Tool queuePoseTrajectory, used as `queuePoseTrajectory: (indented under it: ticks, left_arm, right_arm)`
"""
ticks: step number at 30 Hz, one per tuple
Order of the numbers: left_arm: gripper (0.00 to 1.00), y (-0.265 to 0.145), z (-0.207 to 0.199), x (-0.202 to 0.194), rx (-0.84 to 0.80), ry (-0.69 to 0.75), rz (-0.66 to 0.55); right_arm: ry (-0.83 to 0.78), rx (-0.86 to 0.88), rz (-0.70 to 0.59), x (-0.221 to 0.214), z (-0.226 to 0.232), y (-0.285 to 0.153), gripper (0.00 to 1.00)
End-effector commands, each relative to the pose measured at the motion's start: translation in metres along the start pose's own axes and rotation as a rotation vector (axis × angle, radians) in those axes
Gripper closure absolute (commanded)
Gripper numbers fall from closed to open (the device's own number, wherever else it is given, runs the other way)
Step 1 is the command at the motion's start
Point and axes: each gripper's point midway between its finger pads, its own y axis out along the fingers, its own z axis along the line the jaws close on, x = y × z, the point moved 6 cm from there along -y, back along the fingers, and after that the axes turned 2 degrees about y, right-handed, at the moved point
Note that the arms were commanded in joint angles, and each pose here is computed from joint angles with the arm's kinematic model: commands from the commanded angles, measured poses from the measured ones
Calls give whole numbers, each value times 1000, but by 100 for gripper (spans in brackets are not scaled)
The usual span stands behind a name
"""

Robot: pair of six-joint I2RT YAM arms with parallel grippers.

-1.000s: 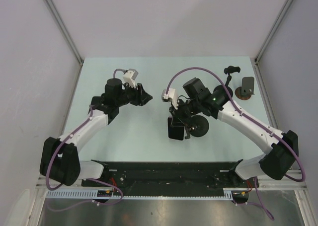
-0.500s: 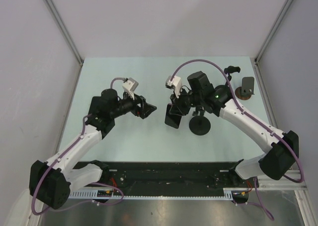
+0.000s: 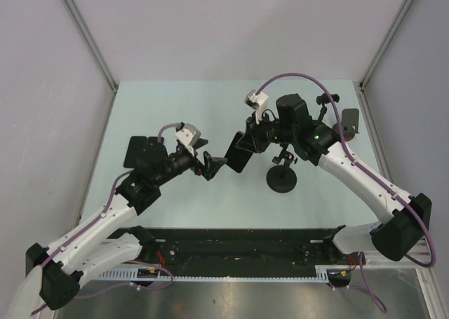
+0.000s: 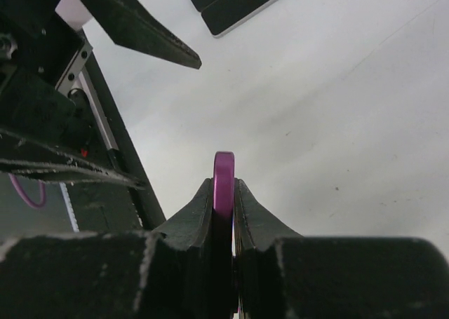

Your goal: Remove the phone from the phone stand

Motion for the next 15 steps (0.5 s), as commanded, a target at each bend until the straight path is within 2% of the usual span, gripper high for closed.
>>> queuePoseTrajectory:
  ticks: [1, 6, 15]
  left_arm:
    - [0, -1, -4, 9, 77, 135, -48]
    - [0, 6, -13, 8, 83, 247, -28]
    - [0, 17, -28, 16, 85, 292, -45]
  right_arm:
    - [42, 40, -116, 26, 16, -12, 100]
    - [59, 68, -130, 29, 27, -12, 100]
    - [82, 94, -121, 27, 39, -3, 100]
